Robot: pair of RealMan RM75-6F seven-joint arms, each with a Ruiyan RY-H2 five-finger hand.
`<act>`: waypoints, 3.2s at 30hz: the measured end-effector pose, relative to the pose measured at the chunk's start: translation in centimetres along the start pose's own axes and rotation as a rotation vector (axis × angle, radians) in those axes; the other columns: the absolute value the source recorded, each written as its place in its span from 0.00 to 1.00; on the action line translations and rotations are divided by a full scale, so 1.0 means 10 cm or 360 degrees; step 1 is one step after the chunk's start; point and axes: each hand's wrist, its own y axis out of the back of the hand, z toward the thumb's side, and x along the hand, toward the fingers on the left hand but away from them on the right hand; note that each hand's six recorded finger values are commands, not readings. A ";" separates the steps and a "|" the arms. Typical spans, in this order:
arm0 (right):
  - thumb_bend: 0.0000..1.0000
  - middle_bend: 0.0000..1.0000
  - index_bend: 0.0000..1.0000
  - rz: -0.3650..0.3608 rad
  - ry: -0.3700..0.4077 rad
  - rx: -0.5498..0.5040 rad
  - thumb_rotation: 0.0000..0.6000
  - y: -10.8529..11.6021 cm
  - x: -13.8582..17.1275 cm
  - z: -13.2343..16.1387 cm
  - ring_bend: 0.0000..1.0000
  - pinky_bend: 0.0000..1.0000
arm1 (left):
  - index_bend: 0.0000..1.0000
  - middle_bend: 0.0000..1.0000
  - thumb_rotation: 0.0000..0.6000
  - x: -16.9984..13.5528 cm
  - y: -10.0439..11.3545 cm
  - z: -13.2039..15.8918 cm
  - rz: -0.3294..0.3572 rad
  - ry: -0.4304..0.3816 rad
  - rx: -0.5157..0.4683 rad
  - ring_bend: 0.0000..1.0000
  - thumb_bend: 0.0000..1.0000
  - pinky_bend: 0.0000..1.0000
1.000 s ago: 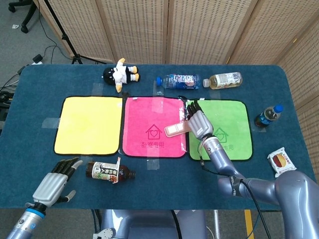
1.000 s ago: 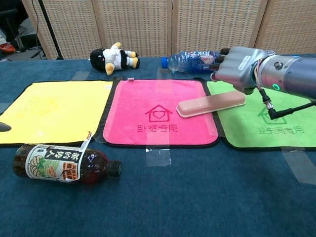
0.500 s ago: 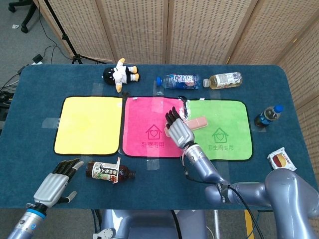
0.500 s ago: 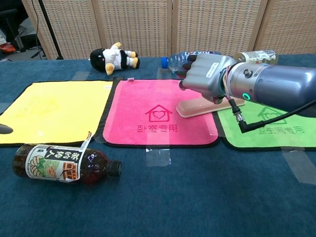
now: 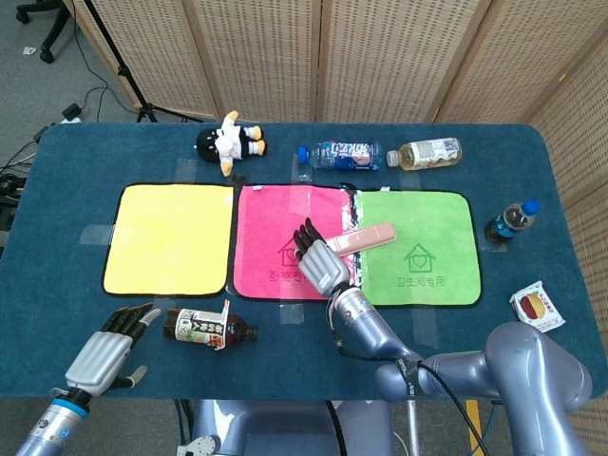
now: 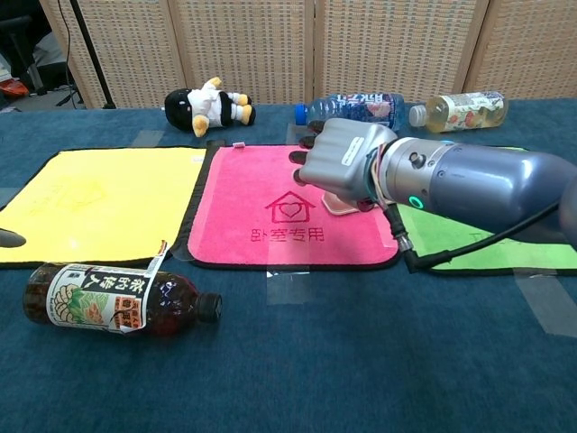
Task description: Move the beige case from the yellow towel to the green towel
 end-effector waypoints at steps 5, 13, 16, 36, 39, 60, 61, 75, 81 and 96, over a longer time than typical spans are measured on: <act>0.65 0.06 0.17 0.0002 0.0009 -0.0001 1.00 0.00 -0.01 0.04 0.00 0.00 | 0.00 0.00 1.00 0.00 0.00 0.00 -0.0002 -0.0002 -0.0001 0.00 0.32 0.02; 0.65 0.06 0.17 0.0015 0.0020 -0.0008 1.00 -0.03 -0.04 0.09 0.00 0.00 | 0.00 0.00 1.00 0.00 0.00 0.00 0.0001 0.0000 -0.0002 0.00 0.32 0.02; 0.65 0.06 0.17 0.0030 0.0024 -0.0008 1.00 -0.07 -0.05 0.11 0.00 0.00 | 0.00 0.00 1.00 0.00 0.01 0.00 0.0004 0.0002 -0.0003 0.00 0.32 0.02; 0.65 0.06 0.17 0.0151 -0.0058 -0.0010 1.00 -0.40 -0.06 -0.07 0.00 0.00 | 0.00 0.00 1.00 0.00 0.00 0.02 -0.0011 -0.0010 -0.0014 0.00 0.32 0.02; 0.65 0.06 0.17 0.0169 -0.0074 -0.0007 1.00 -0.45 -0.04 -0.12 0.00 0.00 | 0.00 0.00 1.00 -0.01 0.00 0.02 -0.0013 -0.0013 -0.0015 0.00 0.32 0.02; 0.65 0.06 0.17 0.0293 -0.0167 0.0017 1.00 -0.78 0.10 -0.37 0.00 0.00 | 0.00 0.00 1.00 -0.03 0.01 0.05 -0.0010 -0.0025 -0.0023 0.00 0.32 0.02; 0.65 0.06 0.17 0.0299 -0.0173 0.0018 1.00 -0.80 0.10 -0.38 0.00 0.00 | 0.00 0.00 1.00 -0.03 0.01 0.05 -0.0010 -0.0026 -0.0023 0.00 0.32 0.02; 0.65 0.06 0.17 0.0384 -0.0226 0.0012 1.00 -1.02 0.24 -0.52 0.00 0.00 | 0.00 0.00 1.00 -0.04 0.02 0.07 -0.0005 -0.0038 -0.0024 0.00 0.32 0.02; 0.65 0.06 0.17 0.0334 -0.0201 -0.0007 1.00 -0.91 0.26 -0.47 0.00 0.00 | 0.00 0.00 1.00 -0.04 0.03 0.07 0.0009 -0.0041 -0.0026 0.00 0.32 0.02; 0.62 0.05 0.17 -0.0129 -0.0148 -0.0320 1.00 0.07 0.53 -0.33 0.00 0.00 | 0.00 0.00 1.00 -0.05 0.20 -0.08 0.0144 0.0042 -0.0046 0.00 0.32 0.02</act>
